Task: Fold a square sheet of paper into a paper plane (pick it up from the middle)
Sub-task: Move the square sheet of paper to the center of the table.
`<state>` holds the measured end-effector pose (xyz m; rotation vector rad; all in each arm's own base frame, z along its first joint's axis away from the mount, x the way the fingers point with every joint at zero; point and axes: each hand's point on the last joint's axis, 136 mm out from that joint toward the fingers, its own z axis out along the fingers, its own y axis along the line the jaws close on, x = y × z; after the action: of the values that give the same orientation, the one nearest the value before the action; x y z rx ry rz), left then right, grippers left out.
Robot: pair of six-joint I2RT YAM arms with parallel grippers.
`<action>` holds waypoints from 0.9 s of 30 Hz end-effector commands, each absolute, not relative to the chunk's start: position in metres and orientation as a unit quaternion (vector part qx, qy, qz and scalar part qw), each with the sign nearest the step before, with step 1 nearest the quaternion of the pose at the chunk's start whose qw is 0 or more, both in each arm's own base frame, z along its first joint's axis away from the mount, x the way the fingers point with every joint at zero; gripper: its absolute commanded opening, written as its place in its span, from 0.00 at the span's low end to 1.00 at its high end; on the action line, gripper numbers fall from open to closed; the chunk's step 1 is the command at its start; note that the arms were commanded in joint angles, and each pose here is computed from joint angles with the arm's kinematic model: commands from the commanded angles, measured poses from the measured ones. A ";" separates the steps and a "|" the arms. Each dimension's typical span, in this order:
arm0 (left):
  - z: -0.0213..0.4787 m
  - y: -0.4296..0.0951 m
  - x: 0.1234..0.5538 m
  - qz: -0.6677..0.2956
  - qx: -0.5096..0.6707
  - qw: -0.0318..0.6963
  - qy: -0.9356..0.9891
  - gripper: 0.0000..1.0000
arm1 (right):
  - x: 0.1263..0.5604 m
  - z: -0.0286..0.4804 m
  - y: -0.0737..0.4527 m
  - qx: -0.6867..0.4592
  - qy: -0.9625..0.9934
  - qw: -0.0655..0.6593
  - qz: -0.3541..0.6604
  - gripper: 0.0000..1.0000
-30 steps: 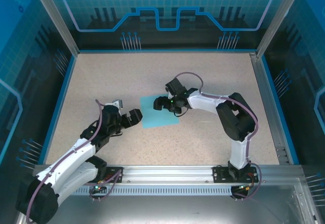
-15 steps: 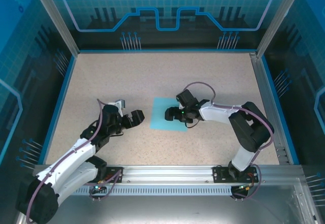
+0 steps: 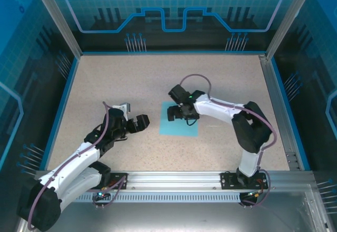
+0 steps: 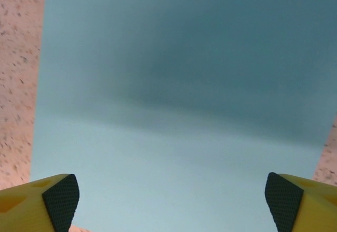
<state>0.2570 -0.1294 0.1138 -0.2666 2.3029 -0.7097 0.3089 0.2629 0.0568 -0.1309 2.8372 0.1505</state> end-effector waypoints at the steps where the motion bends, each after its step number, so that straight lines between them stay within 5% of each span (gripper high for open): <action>1: 0.112 -0.115 0.259 -0.238 -0.103 0.367 0.893 0.98 | 0.294 0.037 0.242 -0.035 0.992 0.112 -0.053 0.99; 12: 0.114 -0.121 0.267 -0.240 -0.087 0.351 0.901 0.98 | 0.298 0.021 0.276 -0.047 0.995 0.087 -0.001 0.99; 27: 0.115 -0.122 0.261 -0.237 -0.068 0.340 0.908 0.98 | 0.264 -0.002 0.228 -0.192 0.980 0.047 -0.006 0.99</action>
<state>0.2604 -0.1202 0.1042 -0.2228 2.3785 -0.6021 0.2837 0.2549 0.0126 -0.4676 2.8891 0.0539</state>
